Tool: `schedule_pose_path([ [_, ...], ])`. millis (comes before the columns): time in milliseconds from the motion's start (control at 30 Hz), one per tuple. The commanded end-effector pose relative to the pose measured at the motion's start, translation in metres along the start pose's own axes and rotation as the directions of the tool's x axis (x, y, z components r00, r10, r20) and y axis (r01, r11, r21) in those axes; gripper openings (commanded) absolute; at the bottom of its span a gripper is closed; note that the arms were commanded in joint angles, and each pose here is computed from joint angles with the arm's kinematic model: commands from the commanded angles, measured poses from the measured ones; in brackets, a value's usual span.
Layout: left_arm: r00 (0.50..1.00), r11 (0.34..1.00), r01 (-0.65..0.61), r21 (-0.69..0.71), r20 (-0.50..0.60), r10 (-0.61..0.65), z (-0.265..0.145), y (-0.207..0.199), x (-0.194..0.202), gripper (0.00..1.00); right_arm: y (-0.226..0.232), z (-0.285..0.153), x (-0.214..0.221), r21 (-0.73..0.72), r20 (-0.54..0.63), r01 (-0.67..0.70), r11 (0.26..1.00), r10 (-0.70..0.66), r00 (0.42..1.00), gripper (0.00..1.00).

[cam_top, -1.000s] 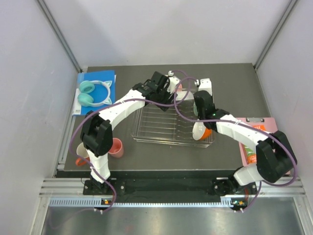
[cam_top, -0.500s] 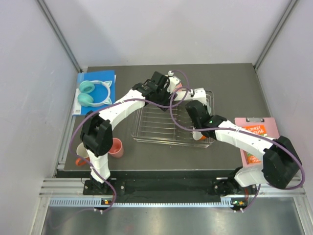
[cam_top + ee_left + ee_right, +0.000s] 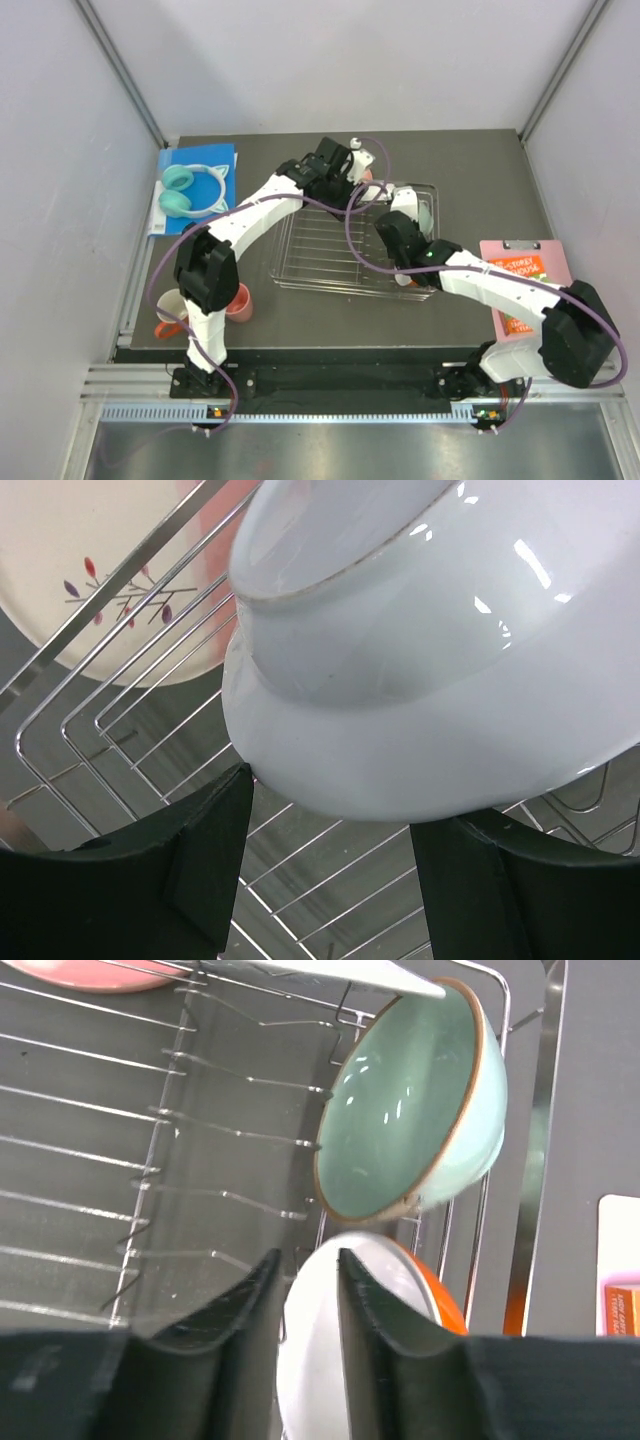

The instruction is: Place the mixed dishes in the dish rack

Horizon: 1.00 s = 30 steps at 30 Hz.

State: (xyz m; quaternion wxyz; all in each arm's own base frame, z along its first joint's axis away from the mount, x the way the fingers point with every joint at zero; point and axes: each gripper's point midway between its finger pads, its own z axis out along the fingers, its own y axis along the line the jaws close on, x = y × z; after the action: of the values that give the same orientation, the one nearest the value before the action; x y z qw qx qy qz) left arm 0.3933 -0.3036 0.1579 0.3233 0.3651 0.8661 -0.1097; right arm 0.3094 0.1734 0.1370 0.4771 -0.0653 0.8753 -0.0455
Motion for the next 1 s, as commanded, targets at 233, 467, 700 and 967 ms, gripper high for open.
schedule_pose_path([
  [233, 0.997, 0.996, -0.026, 0.083, 0.079, 0.019, -0.002, -0.035, -0.035, 0.66, -0.063, -0.056, -0.125, 0.054, 0.393, -0.194, 0.979, 0.158, 0.906, 0.61],
  [467, 0.997, 0.997, -0.019, 0.078, 0.074, 0.013, -0.005, -0.035, -0.027, 0.66, -0.091, -0.015, -0.147, 0.147, 0.344, -0.183, 0.972, 0.123, 0.931, 0.65],
  [700, 0.997, 0.997, -0.016, 0.075, 0.072, 0.011, -0.007, -0.035, -0.023, 0.66, -0.088, 0.047, -0.117, 0.173, 0.151, -0.108, 0.979, 0.082, 0.985, 0.61],
  [967, 0.997, 1.000, -0.018, 0.010, 0.078, 0.017, -0.010, -0.022, -0.026, 0.66, -0.082, 0.058, -0.092, 0.166, 0.081, -0.080, 0.983, 0.067, 0.994, 0.53],
])
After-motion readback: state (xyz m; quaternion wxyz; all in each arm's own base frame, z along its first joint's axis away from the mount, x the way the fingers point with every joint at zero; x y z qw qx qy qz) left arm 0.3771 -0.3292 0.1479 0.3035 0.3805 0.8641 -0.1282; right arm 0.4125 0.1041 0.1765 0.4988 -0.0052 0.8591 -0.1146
